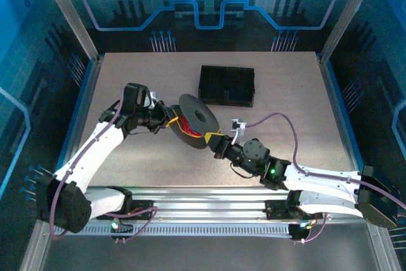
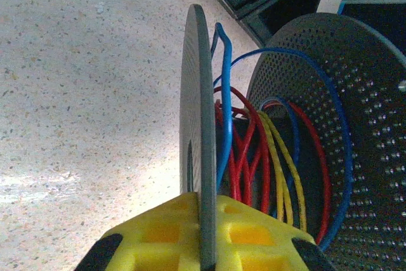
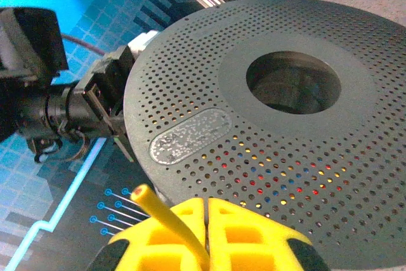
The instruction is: Wrap the cables
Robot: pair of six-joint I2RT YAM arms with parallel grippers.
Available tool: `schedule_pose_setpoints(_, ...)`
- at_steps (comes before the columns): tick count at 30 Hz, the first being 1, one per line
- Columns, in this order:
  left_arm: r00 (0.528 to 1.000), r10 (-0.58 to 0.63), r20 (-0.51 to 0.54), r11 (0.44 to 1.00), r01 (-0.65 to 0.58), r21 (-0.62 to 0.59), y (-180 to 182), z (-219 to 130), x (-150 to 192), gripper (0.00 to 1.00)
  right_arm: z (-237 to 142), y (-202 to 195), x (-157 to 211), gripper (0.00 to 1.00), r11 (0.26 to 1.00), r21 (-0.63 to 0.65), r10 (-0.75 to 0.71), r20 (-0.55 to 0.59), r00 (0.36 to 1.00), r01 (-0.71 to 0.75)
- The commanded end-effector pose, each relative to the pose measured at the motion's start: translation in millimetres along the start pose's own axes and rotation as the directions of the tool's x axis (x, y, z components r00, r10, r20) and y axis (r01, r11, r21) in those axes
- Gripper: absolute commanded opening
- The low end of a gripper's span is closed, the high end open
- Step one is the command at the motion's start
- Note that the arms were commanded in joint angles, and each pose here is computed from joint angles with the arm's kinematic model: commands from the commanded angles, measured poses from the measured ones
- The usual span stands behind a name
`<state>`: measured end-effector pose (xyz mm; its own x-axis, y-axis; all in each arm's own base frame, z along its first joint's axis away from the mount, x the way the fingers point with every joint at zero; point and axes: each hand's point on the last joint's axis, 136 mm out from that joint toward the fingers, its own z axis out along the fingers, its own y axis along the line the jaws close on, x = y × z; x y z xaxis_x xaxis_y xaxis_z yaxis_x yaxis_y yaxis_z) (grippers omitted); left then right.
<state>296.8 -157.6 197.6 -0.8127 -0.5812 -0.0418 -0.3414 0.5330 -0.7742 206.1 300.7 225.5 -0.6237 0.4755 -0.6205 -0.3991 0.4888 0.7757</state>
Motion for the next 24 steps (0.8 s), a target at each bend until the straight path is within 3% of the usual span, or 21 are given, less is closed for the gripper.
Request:
schedule_pose_setpoints(1,0.904,-0.069,0.422,0.991,0.014,0.131,-37,-43,-79,0.00,-1,-19,16,0.00,0.993,0.113,-0.034,-0.022,0.999,0.037)
schedule_pose_setpoints(9,0.885,0.005,0.465,0.997,-0.040,0.064,-48,-43,-72,0.00,15,22,29,0.00,0.958,0.145,-0.236,-0.089,0.968,0.247)
schedule_pose_setpoints(17,0.877,-0.031,0.479,0.998,-0.001,0.066,-44,-41,-70,0.00,22,50,19,0.00,0.826,0.273,-0.482,-0.109,0.869,0.493)
schedule_pose_setpoints(21,0.868,-0.114,0.483,0.990,0.059,0.127,-42,-41,-68,0.00,20,38,31,0.00,0.893,0.232,-0.392,-0.018,0.920,0.385)
schedule_pose_setpoints(24,0.860,-0.166,0.483,0.980,0.089,0.178,-44,-42,-66,0.00,21,27,34,0.00,0.967,0.139,-0.222,0.061,0.973,0.212)
